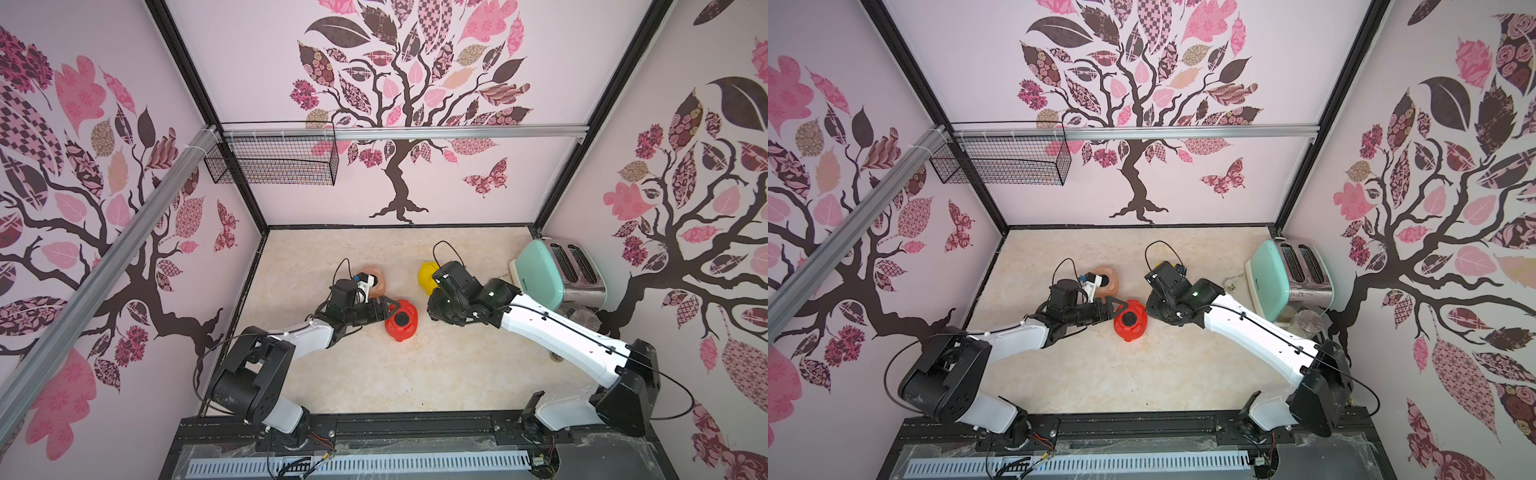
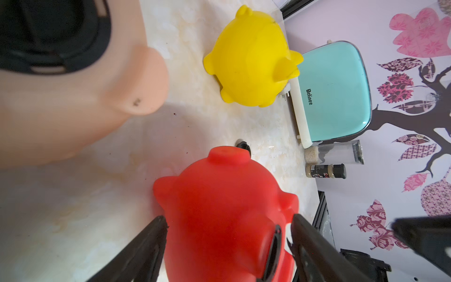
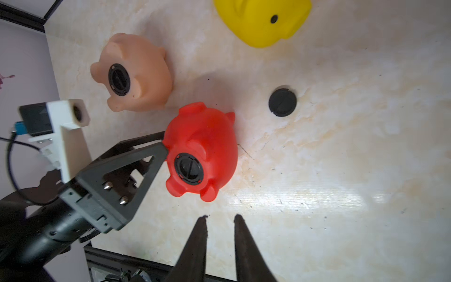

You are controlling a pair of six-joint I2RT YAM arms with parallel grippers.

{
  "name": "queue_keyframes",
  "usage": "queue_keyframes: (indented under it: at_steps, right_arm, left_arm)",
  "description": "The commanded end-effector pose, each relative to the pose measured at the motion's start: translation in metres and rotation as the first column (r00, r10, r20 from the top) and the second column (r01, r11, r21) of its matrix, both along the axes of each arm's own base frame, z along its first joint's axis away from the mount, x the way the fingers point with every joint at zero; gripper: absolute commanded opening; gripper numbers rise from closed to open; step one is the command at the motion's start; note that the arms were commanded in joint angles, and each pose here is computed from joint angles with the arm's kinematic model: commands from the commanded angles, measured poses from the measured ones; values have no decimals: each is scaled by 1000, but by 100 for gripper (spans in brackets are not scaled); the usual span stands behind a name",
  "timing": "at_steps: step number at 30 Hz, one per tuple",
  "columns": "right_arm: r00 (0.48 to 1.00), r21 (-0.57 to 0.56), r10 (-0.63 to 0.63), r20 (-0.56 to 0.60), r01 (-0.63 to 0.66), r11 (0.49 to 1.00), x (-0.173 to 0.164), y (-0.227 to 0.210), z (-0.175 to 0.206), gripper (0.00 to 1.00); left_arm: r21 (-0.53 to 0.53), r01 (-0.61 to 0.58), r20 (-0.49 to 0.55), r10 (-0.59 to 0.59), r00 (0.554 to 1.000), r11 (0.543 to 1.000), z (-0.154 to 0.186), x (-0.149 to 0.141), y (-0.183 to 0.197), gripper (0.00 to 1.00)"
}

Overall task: Close piggy banks
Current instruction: Screw the knob on the piggy bank, then move the piggy bank to the center of the board.

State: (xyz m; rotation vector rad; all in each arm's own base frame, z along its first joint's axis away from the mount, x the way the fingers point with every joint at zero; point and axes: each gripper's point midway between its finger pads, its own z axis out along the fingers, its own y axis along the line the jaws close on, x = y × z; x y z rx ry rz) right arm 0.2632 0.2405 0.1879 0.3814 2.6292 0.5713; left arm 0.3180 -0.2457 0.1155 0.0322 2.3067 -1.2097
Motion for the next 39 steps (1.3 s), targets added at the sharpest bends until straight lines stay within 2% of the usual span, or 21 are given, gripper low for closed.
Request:
queue_keyframes:
  at_steps: [1,4,8,11,19,25,26,29,33,35,39]
  right_arm:
    - [994,-60,43,104,-37,998,3,-17,13,27]
    - [980,-101,78,185,-60,993,2,-32,26,36]
    - [956,-265,105,274,-30,964,-2,-72,37,47]
    - [940,-327,152,306,-47,944,-12,-90,34,52]
    - [907,-309,175,384,-52,950,-30,-109,21,61]
    - [873,-290,256,415,-140,947,-38,-100,13,68]
    - [867,-295,271,419,-152,943,-39,-99,11,69]
    - [857,-325,305,415,-173,930,-40,-100,3,73]
    - [844,-345,334,420,-192,919,-38,-98,-2,83]
    - [839,-350,330,433,-180,919,-34,-97,1,89]
    - [827,-360,328,456,-165,918,-23,-91,12,94]
  left_arm:
    - [-3,-16,58,16,998,1000,33,1,3,82]
    - [14,-43,65,42,997,999,52,-8,12,82]
    - [57,-93,95,87,992,994,81,-27,33,82]
    - [89,-135,141,121,983,987,104,-45,52,82]
    - [259,-255,241,193,951,932,140,-102,116,87]
    - [346,-346,345,224,911,872,154,-129,155,90]
    - [338,-364,358,239,903,868,156,-130,158,91]
    - [295,-328,399,196,896,897,162,-135,150,91]
    - [303,-392,418,249,874,869,151,-131,162,91]
    - [295,-398,428,253,868,869,153,-133,164,91]
    - [285,-391,433,246,867,875,153,-134,162,92]
